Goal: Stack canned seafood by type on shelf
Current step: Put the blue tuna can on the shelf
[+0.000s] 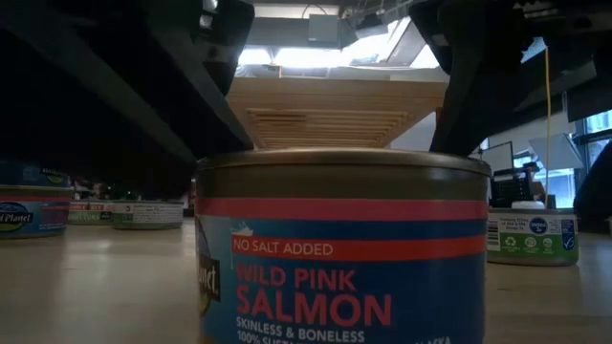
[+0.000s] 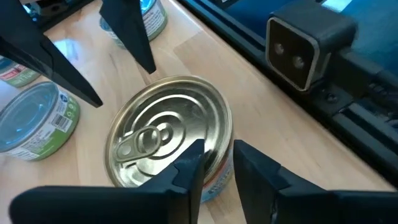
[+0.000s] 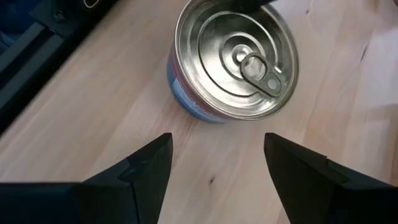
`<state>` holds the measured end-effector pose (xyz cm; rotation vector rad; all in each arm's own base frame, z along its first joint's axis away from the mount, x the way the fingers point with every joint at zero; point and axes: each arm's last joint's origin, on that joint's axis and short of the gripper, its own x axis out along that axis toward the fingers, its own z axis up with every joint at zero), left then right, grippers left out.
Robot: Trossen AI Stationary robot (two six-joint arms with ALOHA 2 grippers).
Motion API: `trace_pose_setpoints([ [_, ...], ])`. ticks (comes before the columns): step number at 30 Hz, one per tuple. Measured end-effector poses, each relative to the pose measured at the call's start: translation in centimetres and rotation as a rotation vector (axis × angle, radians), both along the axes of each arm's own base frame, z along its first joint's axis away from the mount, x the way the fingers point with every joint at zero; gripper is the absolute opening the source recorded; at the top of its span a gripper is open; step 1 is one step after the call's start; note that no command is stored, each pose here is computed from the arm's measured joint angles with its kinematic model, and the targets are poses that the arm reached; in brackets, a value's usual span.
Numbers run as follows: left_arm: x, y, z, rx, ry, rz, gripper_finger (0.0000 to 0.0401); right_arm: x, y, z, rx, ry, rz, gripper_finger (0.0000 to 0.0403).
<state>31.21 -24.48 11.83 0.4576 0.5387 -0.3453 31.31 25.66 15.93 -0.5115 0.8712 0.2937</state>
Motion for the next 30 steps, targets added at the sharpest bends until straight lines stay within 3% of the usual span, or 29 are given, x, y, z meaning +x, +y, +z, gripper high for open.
trace_pose_setpoints([
  [11, 0.0, 0.04, -0.45, 0.092, -0.001, -0.049, 0.0072, 0.08, -0.1, 0.03, -0.013, -0.012, -0.011, 0.0253],
  [18, -0.09, 0.15, -0.62, 0.183, -0.003, -0.091, 0.0042, 0.09, -0.1, 0.03, -0.014, -0.013, -0.011, 0.0253],
  [30, -0.02, 0.45, -0.46, 0.208, -0.021, -0.031, 0.0004, 0.12, -0.15, 0.08, -0.038, -0.024, -0.002, 0.0253],
])
